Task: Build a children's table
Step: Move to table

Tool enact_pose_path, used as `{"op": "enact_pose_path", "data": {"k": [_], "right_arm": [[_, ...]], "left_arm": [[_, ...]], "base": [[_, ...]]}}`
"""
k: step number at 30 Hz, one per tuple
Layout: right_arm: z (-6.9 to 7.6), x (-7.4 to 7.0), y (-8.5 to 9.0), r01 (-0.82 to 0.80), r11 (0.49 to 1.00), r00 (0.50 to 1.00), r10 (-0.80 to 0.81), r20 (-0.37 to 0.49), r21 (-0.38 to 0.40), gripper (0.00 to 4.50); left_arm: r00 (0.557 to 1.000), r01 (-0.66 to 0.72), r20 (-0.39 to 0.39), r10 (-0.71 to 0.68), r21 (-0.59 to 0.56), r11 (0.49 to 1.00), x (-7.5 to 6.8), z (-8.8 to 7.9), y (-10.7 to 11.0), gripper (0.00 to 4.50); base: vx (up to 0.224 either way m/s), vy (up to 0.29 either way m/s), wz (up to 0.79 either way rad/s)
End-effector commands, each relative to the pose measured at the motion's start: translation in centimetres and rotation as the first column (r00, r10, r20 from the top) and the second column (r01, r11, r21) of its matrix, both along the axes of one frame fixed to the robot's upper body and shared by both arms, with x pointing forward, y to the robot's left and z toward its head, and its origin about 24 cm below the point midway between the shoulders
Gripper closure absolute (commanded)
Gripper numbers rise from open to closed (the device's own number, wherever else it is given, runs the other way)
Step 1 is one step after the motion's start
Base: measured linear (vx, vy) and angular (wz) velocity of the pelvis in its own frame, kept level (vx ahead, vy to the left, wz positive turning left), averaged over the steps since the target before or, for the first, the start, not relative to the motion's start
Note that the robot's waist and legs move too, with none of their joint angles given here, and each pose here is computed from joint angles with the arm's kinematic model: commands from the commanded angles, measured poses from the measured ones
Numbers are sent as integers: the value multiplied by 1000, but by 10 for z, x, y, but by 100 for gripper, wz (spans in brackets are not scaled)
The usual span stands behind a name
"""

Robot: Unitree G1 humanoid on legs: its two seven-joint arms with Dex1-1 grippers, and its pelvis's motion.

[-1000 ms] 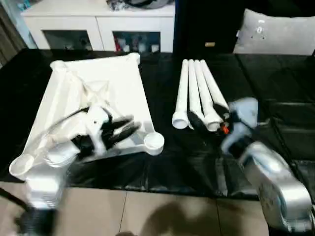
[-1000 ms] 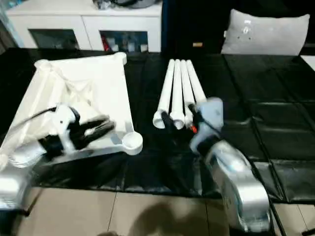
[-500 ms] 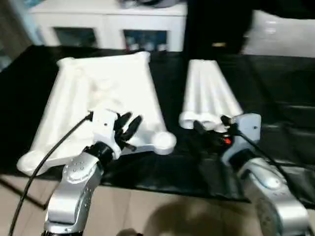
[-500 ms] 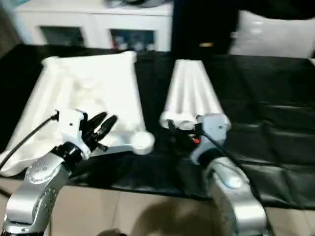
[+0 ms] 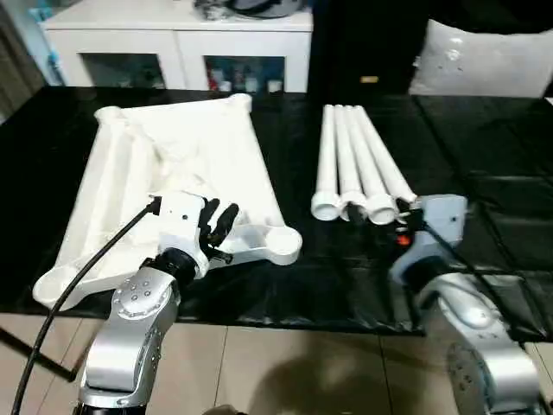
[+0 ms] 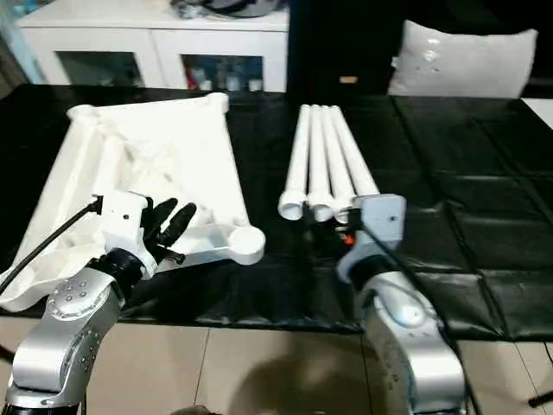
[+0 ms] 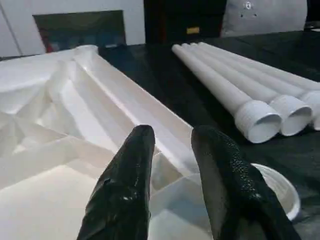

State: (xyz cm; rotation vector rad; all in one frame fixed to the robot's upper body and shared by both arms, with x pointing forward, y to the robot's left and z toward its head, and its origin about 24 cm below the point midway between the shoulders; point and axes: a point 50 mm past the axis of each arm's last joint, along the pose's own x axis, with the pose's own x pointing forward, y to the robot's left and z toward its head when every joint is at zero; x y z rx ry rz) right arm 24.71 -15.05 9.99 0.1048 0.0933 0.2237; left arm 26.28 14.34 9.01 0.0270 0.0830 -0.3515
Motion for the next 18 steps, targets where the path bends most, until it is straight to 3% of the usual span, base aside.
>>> {"op": "enact_pose_path", "data": {"k": [1, 11, 12, 14, 18], "right_arm": [[-3, 0, 2, -17, 1000, 1000, 17, -27, -2, 0], [-5, -3, 3, -22, 1000, 999, 21, -47, -19, 0], [-5, -3, 3, -29, 1000, 999, 28, -47, -12, 0], [3, -2, 8, -67, 995, 998, 68, -4, 75, 0], [5, -2, 8, -77, 994, 997, 77, -1, 72, 0]], "left_arm": [[1000, -6, 9, 6, 12, 1000, 2, 3, 2, 297], [1000, 1, 5, -2, 51, 999, 2, 4, 1, 297], [1000, 0, 4, 0, 72, 997, 2, 3, 1, 297], [1000, -10, 3, 10, 52, 999, 2, 4, 1, 297], [1000, -26, 0, 26, 24, 999, 2, 4, 2, 297]], "base": [[0, 0, 0], [19, 125, 5], [-64, 59, -3], [-67, 50, -3], [-65, 0, 6]]}}
